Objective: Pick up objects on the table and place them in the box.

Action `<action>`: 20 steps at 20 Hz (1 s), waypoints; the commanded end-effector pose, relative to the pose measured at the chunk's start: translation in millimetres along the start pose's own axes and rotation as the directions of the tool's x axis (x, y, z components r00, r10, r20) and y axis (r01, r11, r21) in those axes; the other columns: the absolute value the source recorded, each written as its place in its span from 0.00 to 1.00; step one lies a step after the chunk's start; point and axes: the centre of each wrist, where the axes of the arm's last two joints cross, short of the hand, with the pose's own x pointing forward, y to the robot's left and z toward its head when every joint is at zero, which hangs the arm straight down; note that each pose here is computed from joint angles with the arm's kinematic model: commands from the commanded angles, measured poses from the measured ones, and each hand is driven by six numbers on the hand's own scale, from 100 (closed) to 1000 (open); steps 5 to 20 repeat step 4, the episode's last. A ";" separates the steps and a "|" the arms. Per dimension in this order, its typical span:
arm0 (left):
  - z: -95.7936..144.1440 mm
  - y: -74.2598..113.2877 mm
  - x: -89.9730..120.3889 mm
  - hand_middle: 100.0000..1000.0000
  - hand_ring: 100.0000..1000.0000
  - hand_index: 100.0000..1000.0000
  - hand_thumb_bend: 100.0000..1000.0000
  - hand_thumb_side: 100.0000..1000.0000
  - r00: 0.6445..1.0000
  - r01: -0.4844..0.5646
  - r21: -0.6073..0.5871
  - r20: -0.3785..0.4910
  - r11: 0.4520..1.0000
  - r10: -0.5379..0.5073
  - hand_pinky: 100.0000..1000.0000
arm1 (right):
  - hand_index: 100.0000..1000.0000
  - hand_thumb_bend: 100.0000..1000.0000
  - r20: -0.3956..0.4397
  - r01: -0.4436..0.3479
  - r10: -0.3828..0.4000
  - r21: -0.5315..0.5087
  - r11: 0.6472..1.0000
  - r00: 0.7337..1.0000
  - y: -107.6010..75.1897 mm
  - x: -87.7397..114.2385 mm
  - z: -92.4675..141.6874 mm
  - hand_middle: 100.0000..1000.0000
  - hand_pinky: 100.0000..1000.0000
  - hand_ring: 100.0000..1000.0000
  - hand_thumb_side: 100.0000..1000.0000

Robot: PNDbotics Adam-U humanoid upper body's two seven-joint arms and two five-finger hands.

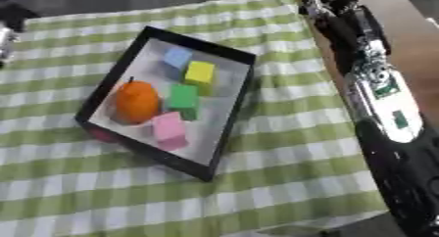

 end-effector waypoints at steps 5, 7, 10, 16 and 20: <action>43.2 41.3 -38.1 0.72 0.75 0.85 0.16 0.61 0.982 -0.064 0.305 -0.151 0.950 0.115 0.86 | 0.72 0.05 0.062 -0.038 0.037 0.004 0.999 0.997 -0.7 15.6 1.7 0.70 0.95 0.74 0.34; 43.2 41.3 -38.1 0.72 0.75 0.85 0.16 0.61 0.982 -0.064 0.305 -0.151 0.950 0.115 0.86 | 0.72 0.05 0.062 -0.038 0.037 0.004 0.999 0.997 -0.7 15.6 1.7 0.70 0.95 0.74 0.34; 43.2 41.3 -38.1 0.72 0.75 0.85 0.16 0.61 0.982 -0.064 0.305 -0.151 0.950 0.115 0.86 | 0.72 0.05 0.062 -0.038 0.037 0.004 0.999 0.997 -0.7 15.6 1.7 0.70 0.95 0.74 0.34; 43.2 41.3 -38.1 0.72 0.75 0.85 0.16 0.61 0.982 -0.064 0.305 -0.151 0.950 0.115 0.86 | 0.72 0.05 0.062 -0.038 0.037 0.004 0.999 0.997 -0.7 15.6 1.7 0.70 0.95 0.74 0.34; 43.2 41.3 -38.1 0.72 0.75 0.85 0.16 0.61 0.982 -0.064 0.305 -0.151 0.950 0.115 0.86 | 0.72 0.05 0.062 -0.038 0.037 0.004 0.999 0.997 -0.7 15.6 1.7 0.70 0.95 0.74 0.34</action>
